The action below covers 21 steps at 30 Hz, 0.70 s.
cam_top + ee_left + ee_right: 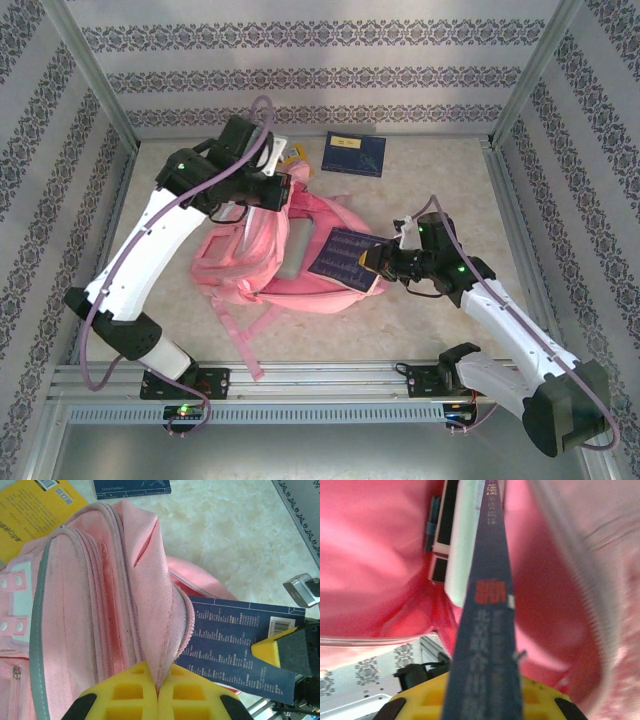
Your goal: Pack books, pencil case, and school supplies into a backpack
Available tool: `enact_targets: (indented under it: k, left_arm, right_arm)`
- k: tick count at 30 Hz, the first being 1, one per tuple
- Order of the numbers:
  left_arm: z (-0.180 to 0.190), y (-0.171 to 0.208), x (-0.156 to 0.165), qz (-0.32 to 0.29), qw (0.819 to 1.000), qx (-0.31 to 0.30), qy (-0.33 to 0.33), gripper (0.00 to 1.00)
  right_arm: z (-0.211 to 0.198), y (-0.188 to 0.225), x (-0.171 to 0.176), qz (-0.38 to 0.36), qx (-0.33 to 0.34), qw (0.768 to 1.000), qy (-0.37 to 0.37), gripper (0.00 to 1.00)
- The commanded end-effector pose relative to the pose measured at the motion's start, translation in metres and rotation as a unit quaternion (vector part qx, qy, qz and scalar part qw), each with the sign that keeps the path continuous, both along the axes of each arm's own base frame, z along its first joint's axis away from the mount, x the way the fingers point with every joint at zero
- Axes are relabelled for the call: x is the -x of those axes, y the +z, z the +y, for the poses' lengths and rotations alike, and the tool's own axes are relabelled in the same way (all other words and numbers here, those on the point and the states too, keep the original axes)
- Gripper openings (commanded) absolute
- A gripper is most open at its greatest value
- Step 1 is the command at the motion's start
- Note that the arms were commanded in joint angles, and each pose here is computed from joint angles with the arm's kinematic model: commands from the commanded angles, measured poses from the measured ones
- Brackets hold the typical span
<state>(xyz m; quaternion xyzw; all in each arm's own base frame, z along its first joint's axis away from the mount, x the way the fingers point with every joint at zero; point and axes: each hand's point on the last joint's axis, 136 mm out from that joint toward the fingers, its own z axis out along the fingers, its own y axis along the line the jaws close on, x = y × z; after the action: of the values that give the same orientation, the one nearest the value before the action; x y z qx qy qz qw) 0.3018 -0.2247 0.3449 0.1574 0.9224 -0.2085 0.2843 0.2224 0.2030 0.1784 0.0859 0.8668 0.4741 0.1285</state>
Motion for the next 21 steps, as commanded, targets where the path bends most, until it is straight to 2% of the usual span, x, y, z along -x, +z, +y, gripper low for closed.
enact_targets:
  k: [1,7,11,18,21]
  left_arm:
    - [0.001,0.018,-0.004,-0.033,0.999,0.027,-0.021,0.00]
    - [0.001,0.026,-0.005,-0.036,0.998,0.036,-0.026,0.00]
    - [0.001,0.035,-0.011,-0.046,0.998,0.040,-0.023,0.00]
    - [-0.009,0.046,-0.018,-0.052,0.996,0.059,-0.031,0.00]
    - [-0.009,0.051,-0.019,-0.060,0.996,0.062,-0.031,0.00]
  right_arm:
    - [0.007,0.009,-0.002,-0.038,-0.002,0.999,0.021,0.00]
    - [0.026,0.067,-0.015,-0.069,-0.078,0.994,0.027,0.00]
    - [0.048,0.089,-0.026,-0.063,-0.123,0.990,0.036,0.00]
    - [0.096,0.091,-0.054,-0.058,-0.118,0.991,0.039,0.00]
    - [0.118,0.072,-0.070,-0.036,-0.099,0.994,0.027,0.00]
